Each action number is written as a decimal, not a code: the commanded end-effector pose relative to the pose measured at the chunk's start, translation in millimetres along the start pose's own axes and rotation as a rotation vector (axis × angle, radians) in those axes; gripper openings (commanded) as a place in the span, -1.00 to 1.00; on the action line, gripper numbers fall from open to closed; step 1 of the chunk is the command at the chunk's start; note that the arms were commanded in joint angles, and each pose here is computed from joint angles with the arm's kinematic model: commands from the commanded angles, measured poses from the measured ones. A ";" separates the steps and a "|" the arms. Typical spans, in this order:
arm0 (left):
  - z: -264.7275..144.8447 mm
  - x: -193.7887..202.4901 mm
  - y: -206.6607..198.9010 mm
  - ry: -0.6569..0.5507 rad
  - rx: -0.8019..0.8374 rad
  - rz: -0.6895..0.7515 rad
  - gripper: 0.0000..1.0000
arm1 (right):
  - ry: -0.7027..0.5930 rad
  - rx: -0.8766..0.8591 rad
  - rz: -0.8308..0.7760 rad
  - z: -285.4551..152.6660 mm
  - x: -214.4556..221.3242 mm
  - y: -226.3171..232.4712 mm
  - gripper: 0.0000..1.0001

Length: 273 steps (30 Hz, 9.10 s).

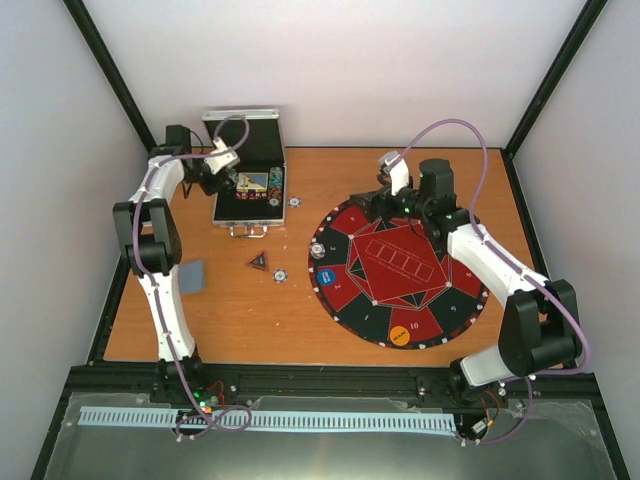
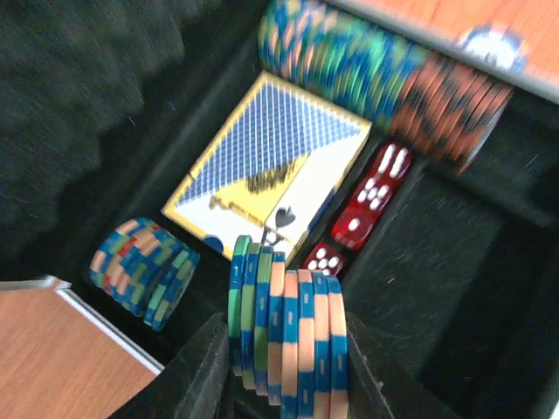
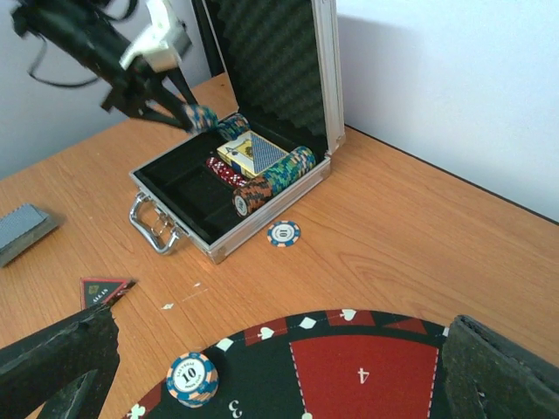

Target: Distribute texas hold em gaming equipment

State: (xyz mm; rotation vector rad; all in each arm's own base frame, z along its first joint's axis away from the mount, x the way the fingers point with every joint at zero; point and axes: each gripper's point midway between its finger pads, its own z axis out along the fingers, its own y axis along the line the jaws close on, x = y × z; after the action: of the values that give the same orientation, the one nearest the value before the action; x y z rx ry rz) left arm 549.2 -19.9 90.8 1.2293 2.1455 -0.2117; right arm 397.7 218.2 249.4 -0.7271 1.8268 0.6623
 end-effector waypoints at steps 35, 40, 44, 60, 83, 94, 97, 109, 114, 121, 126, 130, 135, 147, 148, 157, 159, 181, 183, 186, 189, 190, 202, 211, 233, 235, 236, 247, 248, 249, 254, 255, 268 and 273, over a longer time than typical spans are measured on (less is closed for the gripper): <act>-87.7 -180.9 -169.6 -0.251 0.623 -0.701 -0.99 | -0.024 -0.314 -0.198 66.5 -27.6 95.5 0.91; -96.5 -198.0 -199.3 -0.268 0.687 -0.550 -0.99 | 0.051 -0.393 0.254 42.3 -22.9 51.0 0.57; -105.0 -220.4 -224.6 -0.297 0.771 -0.468 -0.99 | 0.066 -0.444 0.354 44.2 -17.1 54.0 0.45; -121.9 -235.7 -255.4 -0.345 0.893 -0.402 -0.99 | 0.032 -0.543 0.323 42.0 -11.4 78.4 0.13; -97.6 -215.2 -267.1 -0.288 0.919 -0.403 -0.99 | 0.055 -0.603 0.243 55.4 -10.0 95.2 -0.38; -53.1 -179.5 -269.2 -0.138 0.868 -0.512 -0.99 | 0.298 -0.157 0.195 34.2 38.7 47.9 0.37; -43.8 -172.3 -281.6 -0.091 0.868 -0.506 -0.99 | 0.360 -0.022 0.194 9.4 52.6 37.0 0.43; -11.6 -148.5 -397.8 0.181 0.929 -0.283 -0.99 | 0.420 0.410 0.321 -96.9 82.5 -14.4 0.57; 4.4 -143.1 -447.3 0.283 0.924 -0.160 -0.99 | 0.296 0.528 0.301 -117.5 69.4 -41.1 0.60; 38.2 -114.9 -505.0 0.476 0.919 -0.021 -0.99 | 0.268 0.402 0.286 -110.0 69.2 -20.3 0.60; 43.4 -113.1 -516.5 0.511 0.988 -0.045 -0.99 | 0.230 0.367 0.266 -117.8 64.6 -8.5 0.60; 40.5 -107.3 -526.6 0.529 1.005 -0.007 -0.99 | 0.198 0.348 0.254 -123.0 58.1 -1.8 0.60; 16.2 -102.2 -534.9 0.519 1.080 0.040 -0.99 | 0.203 0.378 0.254 -130.0 57.6 -3.2 0.61; 16.2 -88.5 -545.8 0.524 1.101 0.139 -0.98 | 0.185 0.487 0.235 -149.6 43.2 -14.1 0.71; 17.4 -89.2 -545.1 0.524 1.095 0.144 -0.95 | 0.186 0.480 0.237 -148.3 43.6 -13.3 0.71; 42.5 -96.4 -533.4 0.516 1.017 0.204 -0.42 | 0.187 0.429 0.239 -142.2 40.2 -7.3 0.71; 49.3 -96.8 -528.3 0.514 0.999 0.215 -0.41 | 0.175 0.413 0.232 -142.8 37.7 -4.0 0.71; 79.1 -116.1 -499.4 0.453 0.922 0.227 0.04 | 0.140 0.293 0.232 -136.7 26.0 15.0 0.71; 77.2 -129.0 -489.9 0.417 0.906 0.214 0.11 | 0.139 0.287 0.232 -136.9 25.4 16.3 0.71; 67.9 -151.0 -478.5 0.342 0.898 0.205 0.24 | 0.130 0.272 0.232 -137.2 21.5 19.1 0.71; 53.9 -165.5 -473.0 0.284 0.906 0.218 0.31 | 0.121 0.245 0.234 -136.9 15.8 23.8 0.71; 49.4 -169.2 -471.9 0.270 0.909 0.220 0.33 | 0.117 0.234 0.233 -137.0 13.4 25.8 0.71; -26.2 -208.7 -395.1 0.059 0.846 0.112 0.44 | 0.087 -0.056 0.209 -131.1 4.3 74.8 0.58; -60.1 -179.1 -302.9 0.008 0.731 -0.119 0.43 | 0.351 -0.286 -0.036 -93.5 77.6 155.8 0.40; -63.6 -94.9 -122.1 -0.177 0.164 0.283 0.62 | 0.250 -0.167 -0.229 -24.3 36.2 108.0 0.71; -48.2 -92.6 -113.5 -0.174 0.171 0.324 0.61 | 0.239 -0.160 -0.214 -20.4 34.2 98.8 0.71; -39.2 -90.5 -109.1 -0.168 0.181 0.326 0.61 | 0.234 -0.158 -0.208 -18.8 33.5 94.7 0.71; 26.8 -73.7 -85.7 -0.185 0.194 0.394 0.16 | 0.269 -0.165 -0.146 -1.3 40.3 70.2 0.70; 29.7 -75.1 -84.0 -0.195 0.193 0.387 0.13 | 0.272 -0.166 -0.143 -1.2 40.5 69.7 0.71; 30.8 -77.9 -81.6 -0.205 0.190 0.383 0.11 | 0.275 -0.166 -0.140 -0.9 40.6 68.6 0.71; 44.9 -74.6 -75.9 -0.213 0.178 0.374 0.07 | 0.272 -0.175 -0.136 -1.2 40.5 68.9 0.71; 48.1 -73.4 -73.7 -0.209 0.171 0.369 0.07 | 0.274 -0.176 -0.135 -1.1 41.1 68.8 0.71; 69.6 -68.0 -86.2 -0.180 0.213 0.370 -0.07 | 0.292 -0.203 -0.120 2.1 48.2 65.8 0.71; 77.2 -62.0 -92.4 -0.150 0.230 0.374 -0.07 | 0.301 -0.209 -0.110 1.5 49.9 66.1 0.71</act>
State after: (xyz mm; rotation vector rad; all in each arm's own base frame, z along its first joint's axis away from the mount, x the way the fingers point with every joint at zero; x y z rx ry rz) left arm 527.4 -140.1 57.6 1.6301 1.7926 -0.3810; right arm 332.3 252.7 199.0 -1.0967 2.0206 0.6930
